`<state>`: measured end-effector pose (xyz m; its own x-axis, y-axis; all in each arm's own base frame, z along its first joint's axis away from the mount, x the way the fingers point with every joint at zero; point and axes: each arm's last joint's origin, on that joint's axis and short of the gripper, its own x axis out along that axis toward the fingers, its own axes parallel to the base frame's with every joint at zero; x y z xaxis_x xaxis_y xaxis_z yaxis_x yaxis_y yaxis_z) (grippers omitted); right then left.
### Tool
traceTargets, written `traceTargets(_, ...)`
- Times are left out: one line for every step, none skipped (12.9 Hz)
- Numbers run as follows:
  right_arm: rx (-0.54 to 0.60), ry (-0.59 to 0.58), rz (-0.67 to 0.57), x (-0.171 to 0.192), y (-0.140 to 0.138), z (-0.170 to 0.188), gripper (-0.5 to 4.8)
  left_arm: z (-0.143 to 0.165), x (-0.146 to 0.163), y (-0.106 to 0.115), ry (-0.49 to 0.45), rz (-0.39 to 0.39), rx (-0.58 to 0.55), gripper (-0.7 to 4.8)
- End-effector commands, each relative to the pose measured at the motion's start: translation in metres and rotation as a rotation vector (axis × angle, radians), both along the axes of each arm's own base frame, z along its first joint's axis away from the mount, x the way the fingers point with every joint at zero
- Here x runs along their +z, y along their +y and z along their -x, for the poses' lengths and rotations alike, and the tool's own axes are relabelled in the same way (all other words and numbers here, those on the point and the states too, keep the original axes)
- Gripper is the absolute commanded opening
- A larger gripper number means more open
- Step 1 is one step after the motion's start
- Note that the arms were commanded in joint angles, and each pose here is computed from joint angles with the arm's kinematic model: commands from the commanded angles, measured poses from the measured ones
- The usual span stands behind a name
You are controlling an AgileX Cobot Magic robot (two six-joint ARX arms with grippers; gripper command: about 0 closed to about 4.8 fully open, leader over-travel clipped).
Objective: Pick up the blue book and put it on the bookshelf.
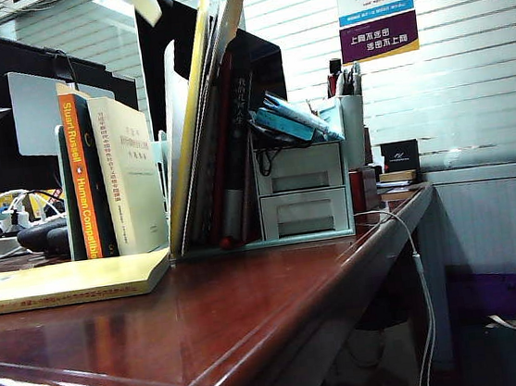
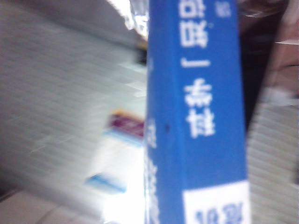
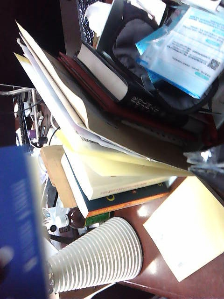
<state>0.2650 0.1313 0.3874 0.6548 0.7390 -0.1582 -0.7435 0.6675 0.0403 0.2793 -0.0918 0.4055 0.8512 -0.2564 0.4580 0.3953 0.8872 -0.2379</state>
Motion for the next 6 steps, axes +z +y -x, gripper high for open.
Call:
traceTargets(0.028, -0.030, -0.022, 0.008, -0.001, 0.004, -0.01, 0.009, 0.011, -0.009, -0.073, -0.012, 0.237, -0.06)
traceTargets(0.031, -0.030, -0.024, 0.008, -0.001, 0.004, -0.01, 0.005, 0.008, -0.010, -0.065, -0.004, 0.249, -0.06)
traceTargets(0.044, -0.030, -0.026, 0.008, -0.001, 0.005, -0.01, -0.007, -0.003, -0.014, -0.020, 0.008, 0.277, -0.06)
traceTargets(0.054, -0.027, -0.029, 0.008, 0.000, 0.005, -0.01, -0.013, -0.010, -0.016, 0.001, 0.019, 0.280, -0.06)
traceTargets(0.053, -0.028, -0.029, 0.008, -0.001, 0.005, -0.01, -0.019, -0.015, -0.018, 0.011, 0.019, 0.278, -0.06)
traceTargets(0.054, -0.028, -0.029, 0.008, -0.001, 0.005, -0.01, -0.032, -0.029, -0.023, 0.016, 0.019, 0.282, -0.06)
